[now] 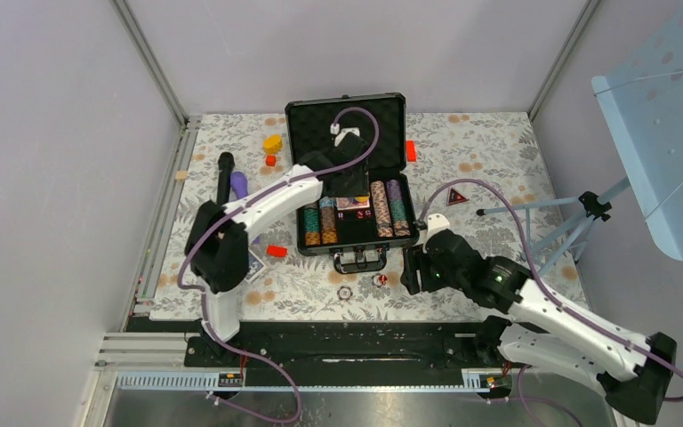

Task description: Pack up texas hold em set

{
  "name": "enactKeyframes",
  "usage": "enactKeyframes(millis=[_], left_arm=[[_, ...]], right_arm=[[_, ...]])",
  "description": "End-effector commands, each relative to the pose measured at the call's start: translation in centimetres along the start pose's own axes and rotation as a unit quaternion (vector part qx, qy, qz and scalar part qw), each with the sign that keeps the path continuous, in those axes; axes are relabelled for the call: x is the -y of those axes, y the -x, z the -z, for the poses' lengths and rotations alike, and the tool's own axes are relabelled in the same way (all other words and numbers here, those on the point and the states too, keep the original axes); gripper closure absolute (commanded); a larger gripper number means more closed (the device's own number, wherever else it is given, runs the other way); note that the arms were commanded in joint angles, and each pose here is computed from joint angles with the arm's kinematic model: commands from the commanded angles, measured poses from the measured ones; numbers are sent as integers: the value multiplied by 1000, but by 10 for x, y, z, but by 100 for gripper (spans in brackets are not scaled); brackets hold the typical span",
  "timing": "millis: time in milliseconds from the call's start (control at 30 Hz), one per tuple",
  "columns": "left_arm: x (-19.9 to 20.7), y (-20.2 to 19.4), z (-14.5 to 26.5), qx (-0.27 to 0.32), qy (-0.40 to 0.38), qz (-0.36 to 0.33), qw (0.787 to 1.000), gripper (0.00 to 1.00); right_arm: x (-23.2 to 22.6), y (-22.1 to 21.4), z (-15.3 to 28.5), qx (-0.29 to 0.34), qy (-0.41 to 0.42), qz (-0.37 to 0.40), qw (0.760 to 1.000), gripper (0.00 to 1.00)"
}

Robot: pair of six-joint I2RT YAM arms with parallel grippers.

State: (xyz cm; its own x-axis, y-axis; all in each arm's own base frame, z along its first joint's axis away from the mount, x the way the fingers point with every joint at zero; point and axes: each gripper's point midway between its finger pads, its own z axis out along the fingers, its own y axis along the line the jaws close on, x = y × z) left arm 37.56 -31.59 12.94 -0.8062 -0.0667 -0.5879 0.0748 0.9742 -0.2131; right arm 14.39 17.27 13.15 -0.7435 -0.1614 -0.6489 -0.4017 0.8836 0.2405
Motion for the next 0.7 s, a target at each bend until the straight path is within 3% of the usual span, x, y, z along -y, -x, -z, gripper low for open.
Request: enactKeyframes(millis=[0,100,267,667], left_arm=[[-20,31,65,69,10,-18,997,46],[-41,33,92,80,16,-15,997,37],[-84,28,135,104,11,20,994,35],[-176,-5,206,161,73,35,984,33]], right_arm=[[-11,-3,-26,-19,2,-29,999,33],[-15,-6,-42,-33,-9,-56,998,34],[-27,-16,-68,-58,7,-66,996,35],[-28,-18,-101,-98,-3,55,994,35]])
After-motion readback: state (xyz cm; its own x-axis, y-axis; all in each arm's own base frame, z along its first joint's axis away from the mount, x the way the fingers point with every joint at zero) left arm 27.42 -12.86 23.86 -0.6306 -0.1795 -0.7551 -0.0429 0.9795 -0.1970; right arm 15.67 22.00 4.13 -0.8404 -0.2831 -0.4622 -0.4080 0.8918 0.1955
